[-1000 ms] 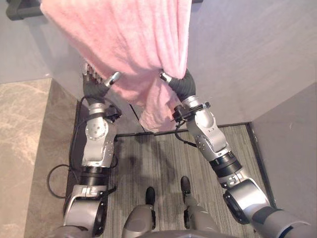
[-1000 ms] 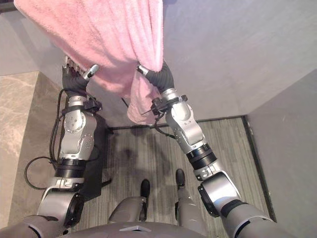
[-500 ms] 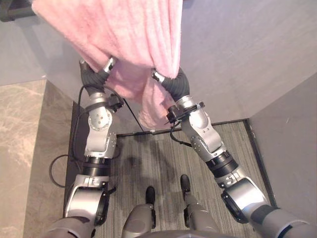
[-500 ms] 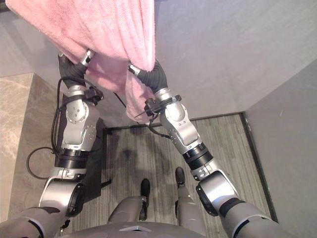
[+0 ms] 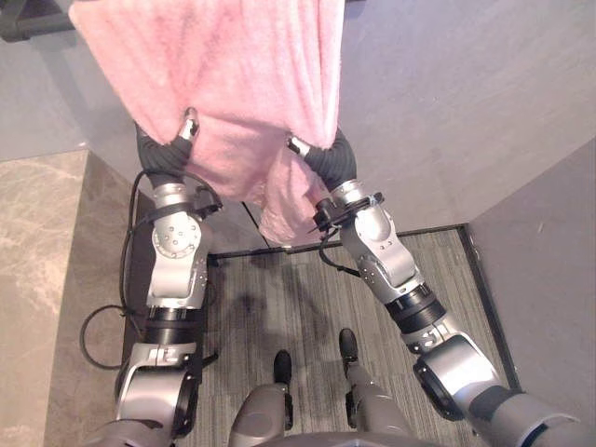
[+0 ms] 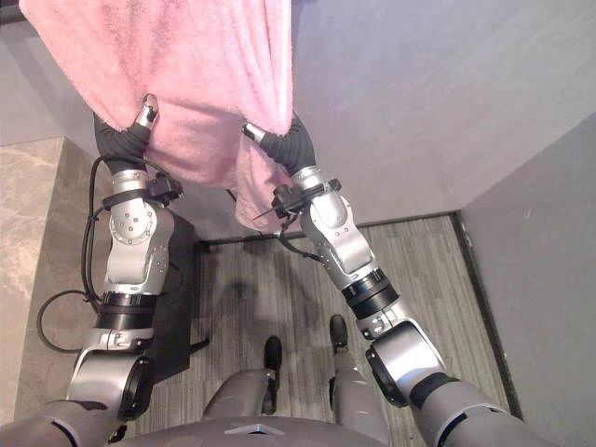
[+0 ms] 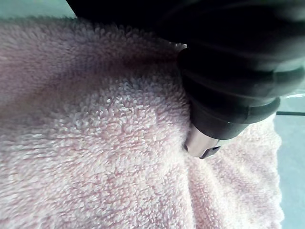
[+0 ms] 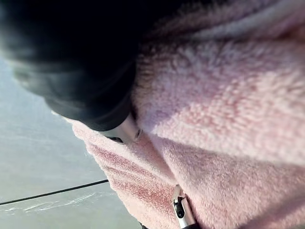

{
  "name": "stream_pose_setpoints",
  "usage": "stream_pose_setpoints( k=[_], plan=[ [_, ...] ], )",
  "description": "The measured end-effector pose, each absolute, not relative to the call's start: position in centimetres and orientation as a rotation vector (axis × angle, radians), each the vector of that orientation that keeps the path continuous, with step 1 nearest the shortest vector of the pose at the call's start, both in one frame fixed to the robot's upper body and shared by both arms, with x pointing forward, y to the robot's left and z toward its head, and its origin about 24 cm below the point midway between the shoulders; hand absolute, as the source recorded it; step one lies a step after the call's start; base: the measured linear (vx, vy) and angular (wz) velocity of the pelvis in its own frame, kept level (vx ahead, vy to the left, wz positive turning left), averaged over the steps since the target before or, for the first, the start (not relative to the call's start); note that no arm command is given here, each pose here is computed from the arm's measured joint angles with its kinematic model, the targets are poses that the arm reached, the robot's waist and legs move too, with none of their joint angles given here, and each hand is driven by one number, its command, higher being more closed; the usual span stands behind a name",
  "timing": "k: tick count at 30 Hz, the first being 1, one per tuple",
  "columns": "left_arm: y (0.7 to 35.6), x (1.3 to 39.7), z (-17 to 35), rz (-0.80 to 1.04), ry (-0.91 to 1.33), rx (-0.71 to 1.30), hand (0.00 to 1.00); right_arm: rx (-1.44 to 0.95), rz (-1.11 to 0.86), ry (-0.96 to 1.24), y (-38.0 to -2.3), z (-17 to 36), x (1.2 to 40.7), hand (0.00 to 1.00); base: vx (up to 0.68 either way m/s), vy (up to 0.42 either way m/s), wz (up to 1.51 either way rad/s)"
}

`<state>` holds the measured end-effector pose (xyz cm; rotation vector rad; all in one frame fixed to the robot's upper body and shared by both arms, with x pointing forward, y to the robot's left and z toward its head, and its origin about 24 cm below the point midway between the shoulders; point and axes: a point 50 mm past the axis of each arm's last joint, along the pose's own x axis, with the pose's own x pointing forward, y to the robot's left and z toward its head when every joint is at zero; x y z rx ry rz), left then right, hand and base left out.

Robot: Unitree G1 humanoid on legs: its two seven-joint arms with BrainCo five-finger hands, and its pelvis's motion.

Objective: Organize washtable

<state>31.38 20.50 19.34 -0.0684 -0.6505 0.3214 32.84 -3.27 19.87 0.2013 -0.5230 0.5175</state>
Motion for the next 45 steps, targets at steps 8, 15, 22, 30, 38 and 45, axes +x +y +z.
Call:
stream_pose_setpoints(
  k=[8, 15, 22, 30, 38, 45],
  plan=[
    [20.3, 31.6, 18.6, 0.266, -0.626, -0.022, 1.0, 0.039, 0.429, -0.434, -4.8, 19.1, 35.8, 1.0, -0.02, -0.01, 0.07],
    [20.2, 32.5, 18.6, 0.249, -0.6, -0.016, 1.0, -0.015, 0.398, -0.401, -5.5, 19.8, 37.2, 1.0, 0.0, -0.003, 0.01],
    [20.1, 33.1, 18.8, 0.242, -0.587, -0.016, 1.0, -0.018, 0.378, -0.382, -5.8, 20.0, 37.8, 1.0, 0.0, 0.0, 0.0],
    [20.0, 33.3, 18.9, 0.241, -0.581, -0.015, 1.0, -0.021, 0.365, -0.373, -5.9, 20.5, 38.3, 1.0, 0.0, 0.0, 0.0],
    [20.0, 33.6, 19.9, 0.241, -0.606, -0.021, 0.0, -0.013, 0.344, -0.392, -6.2, 21.9, 38.8, 0.0, 0.0, 0.0, 0.0],
    [21.6, 33.5, 19.9, 0.306, -0.6, -0.037, 0.0, -0.005, 0.295, -0.4, -7.8, 22.2, 39.2, 0.0, 0.0, 0.0, 0.0]
  ],
)
